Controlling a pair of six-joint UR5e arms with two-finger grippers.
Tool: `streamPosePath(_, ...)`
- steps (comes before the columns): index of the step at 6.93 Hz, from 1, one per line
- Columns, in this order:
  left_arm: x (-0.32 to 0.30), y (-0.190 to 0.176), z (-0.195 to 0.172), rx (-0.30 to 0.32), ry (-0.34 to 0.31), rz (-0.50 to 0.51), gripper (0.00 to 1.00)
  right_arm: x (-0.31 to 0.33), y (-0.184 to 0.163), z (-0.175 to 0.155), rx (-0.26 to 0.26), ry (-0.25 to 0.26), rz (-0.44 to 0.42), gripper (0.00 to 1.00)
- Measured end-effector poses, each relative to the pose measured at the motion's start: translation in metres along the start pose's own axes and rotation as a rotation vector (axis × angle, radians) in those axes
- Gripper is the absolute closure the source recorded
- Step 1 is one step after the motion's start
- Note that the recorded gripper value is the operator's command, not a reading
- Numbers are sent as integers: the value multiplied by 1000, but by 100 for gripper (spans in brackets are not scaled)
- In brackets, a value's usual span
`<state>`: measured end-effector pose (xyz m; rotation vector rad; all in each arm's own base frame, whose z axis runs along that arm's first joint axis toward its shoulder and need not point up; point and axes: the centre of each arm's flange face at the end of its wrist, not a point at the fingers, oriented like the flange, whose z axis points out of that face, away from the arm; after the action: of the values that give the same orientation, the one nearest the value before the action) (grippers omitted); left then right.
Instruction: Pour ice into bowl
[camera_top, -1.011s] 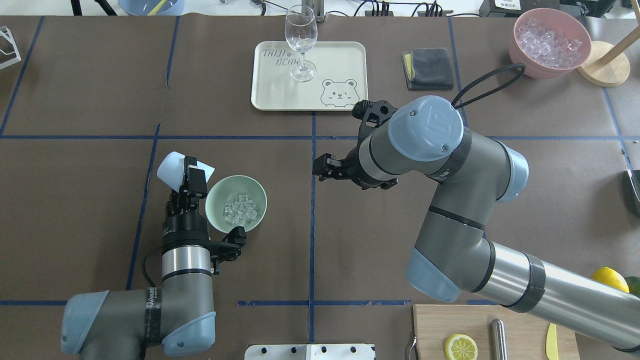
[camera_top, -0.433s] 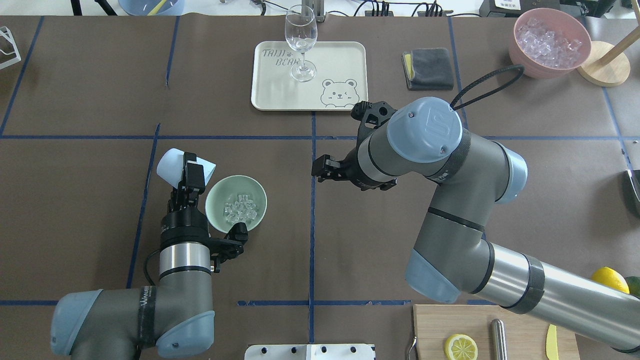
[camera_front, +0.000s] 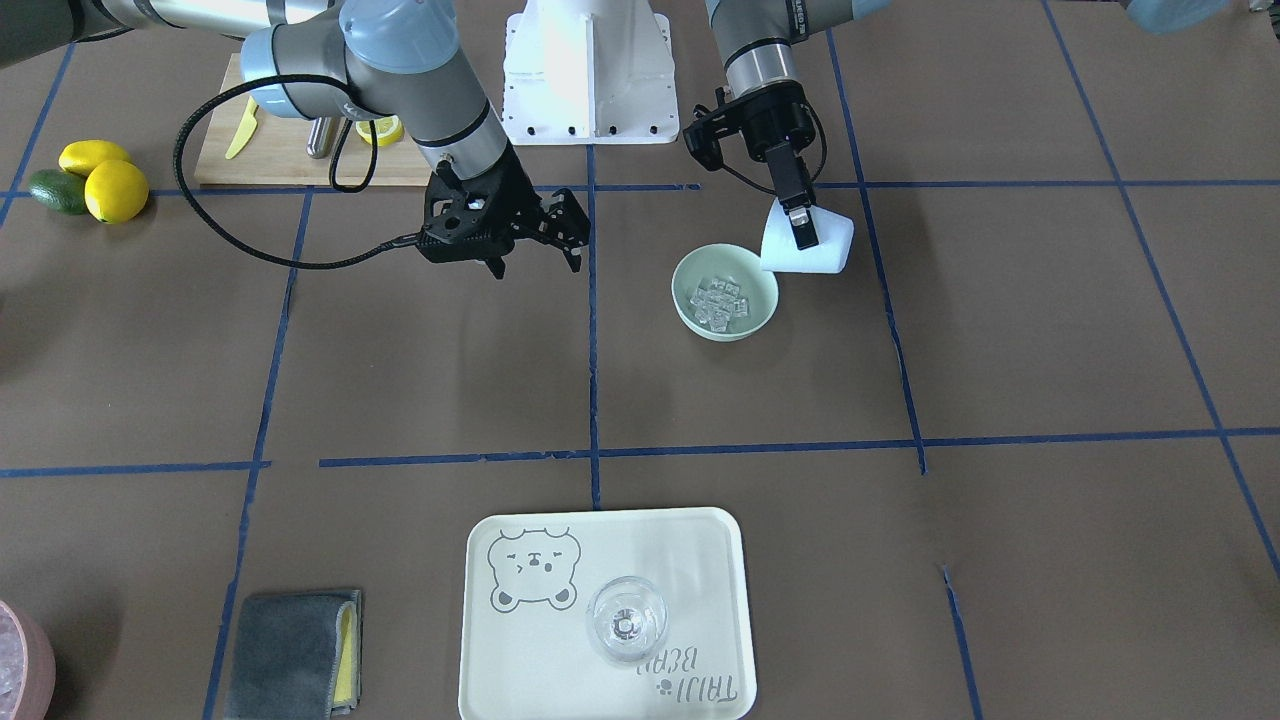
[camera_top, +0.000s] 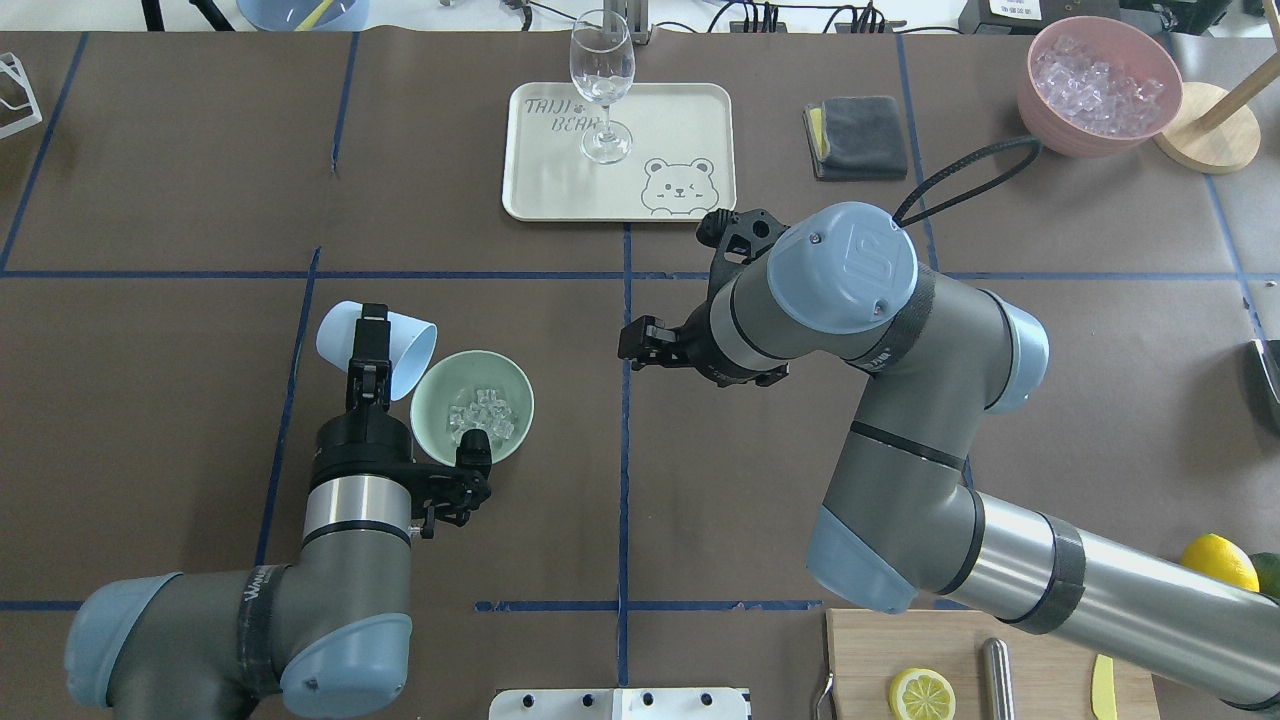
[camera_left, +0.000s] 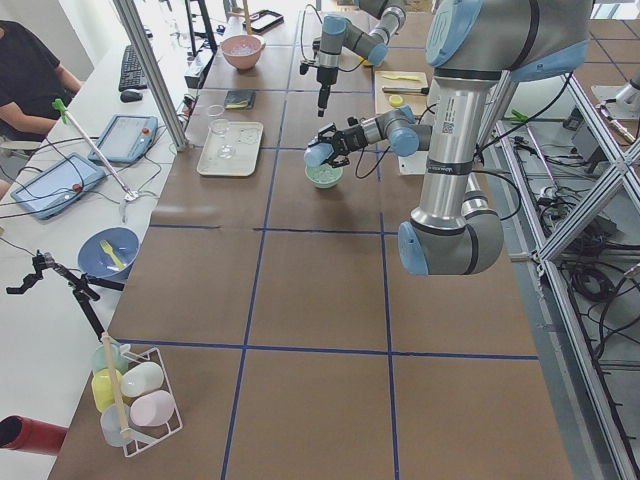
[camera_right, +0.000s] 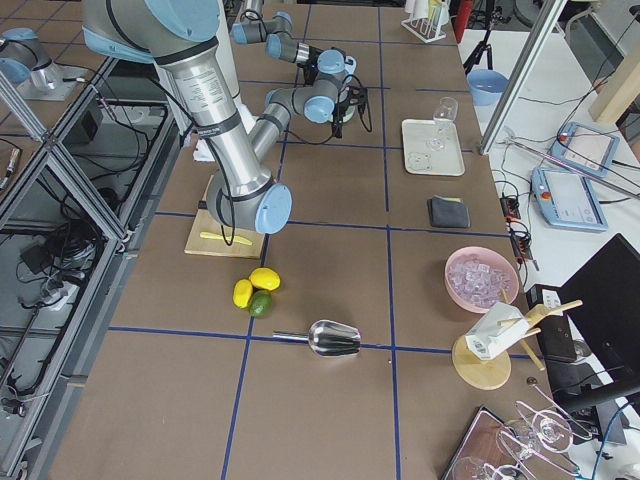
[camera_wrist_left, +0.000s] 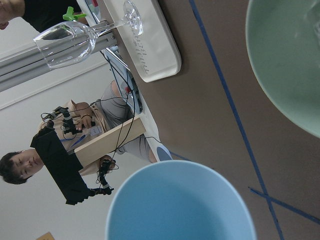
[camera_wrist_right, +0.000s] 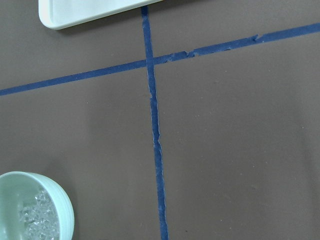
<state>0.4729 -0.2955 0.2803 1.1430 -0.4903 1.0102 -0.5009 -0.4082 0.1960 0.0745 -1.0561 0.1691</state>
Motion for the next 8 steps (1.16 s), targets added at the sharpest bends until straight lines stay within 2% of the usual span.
streamPosePath(2, 3, 39, 12, 101, 56, -283, 100, -3, 2, 1, 0, -1, -2, 0)
streamPosePath(3, 6, 65, 20, 131, 73, -417, 100, -4, 2, 1, 3, -1, -2, 0)
streamPosePath(5, 15, 122, 36, 146, 99, -608, 100, -5, 2, 2, 5, -1, -4, 0)
streamPosePath(8, 60, 237, 61, 197, 132, -941, 100, -35, 6, 19, -8, 2, 13, 0)
